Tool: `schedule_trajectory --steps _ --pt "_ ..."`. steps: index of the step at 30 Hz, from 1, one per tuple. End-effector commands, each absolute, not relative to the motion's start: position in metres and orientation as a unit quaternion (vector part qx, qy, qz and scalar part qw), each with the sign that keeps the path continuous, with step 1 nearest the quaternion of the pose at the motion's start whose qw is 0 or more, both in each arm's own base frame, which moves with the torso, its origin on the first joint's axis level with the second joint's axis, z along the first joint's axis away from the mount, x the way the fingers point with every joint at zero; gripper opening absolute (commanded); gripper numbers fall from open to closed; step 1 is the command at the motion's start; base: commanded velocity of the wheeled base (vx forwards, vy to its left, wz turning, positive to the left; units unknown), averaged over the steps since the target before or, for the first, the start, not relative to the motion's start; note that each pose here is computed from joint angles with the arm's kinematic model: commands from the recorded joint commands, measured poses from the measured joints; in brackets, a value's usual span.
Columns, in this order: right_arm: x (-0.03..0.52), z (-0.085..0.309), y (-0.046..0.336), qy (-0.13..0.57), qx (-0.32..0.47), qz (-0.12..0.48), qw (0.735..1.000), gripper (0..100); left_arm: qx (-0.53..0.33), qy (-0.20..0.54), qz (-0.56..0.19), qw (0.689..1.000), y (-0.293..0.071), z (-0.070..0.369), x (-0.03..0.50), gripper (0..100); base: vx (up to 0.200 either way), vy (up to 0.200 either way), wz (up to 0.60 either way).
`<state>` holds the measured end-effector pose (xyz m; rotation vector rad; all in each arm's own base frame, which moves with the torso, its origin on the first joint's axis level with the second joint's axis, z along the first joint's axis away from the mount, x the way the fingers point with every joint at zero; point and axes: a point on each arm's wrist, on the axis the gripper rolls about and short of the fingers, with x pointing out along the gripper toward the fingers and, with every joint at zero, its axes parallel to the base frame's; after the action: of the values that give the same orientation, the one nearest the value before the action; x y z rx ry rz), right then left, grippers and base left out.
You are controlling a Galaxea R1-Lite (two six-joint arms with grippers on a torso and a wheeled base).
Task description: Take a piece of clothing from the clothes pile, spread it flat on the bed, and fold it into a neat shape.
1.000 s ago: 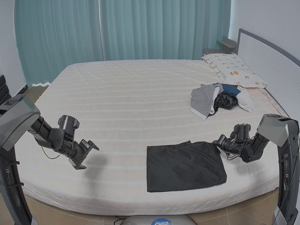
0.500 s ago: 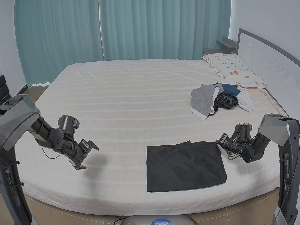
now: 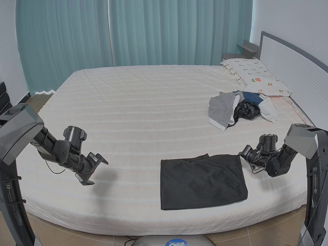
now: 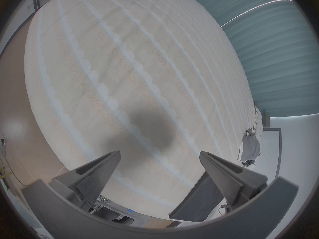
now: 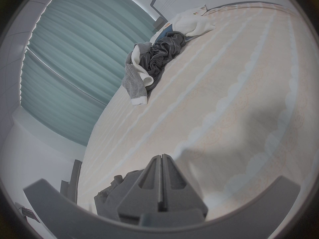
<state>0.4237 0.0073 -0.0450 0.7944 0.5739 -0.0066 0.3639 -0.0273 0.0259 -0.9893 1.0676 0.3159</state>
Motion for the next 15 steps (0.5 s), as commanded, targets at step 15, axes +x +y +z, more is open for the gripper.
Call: schedule_trajectory --steps 15 --pt "0.4218 -0.0453 0.0032 0.273 0.38 -0.02 0.884 0 -0.45 0.486 0.144 0.735 -0.0273 0.0255 0.364 100 0.0 0.0 0.0"
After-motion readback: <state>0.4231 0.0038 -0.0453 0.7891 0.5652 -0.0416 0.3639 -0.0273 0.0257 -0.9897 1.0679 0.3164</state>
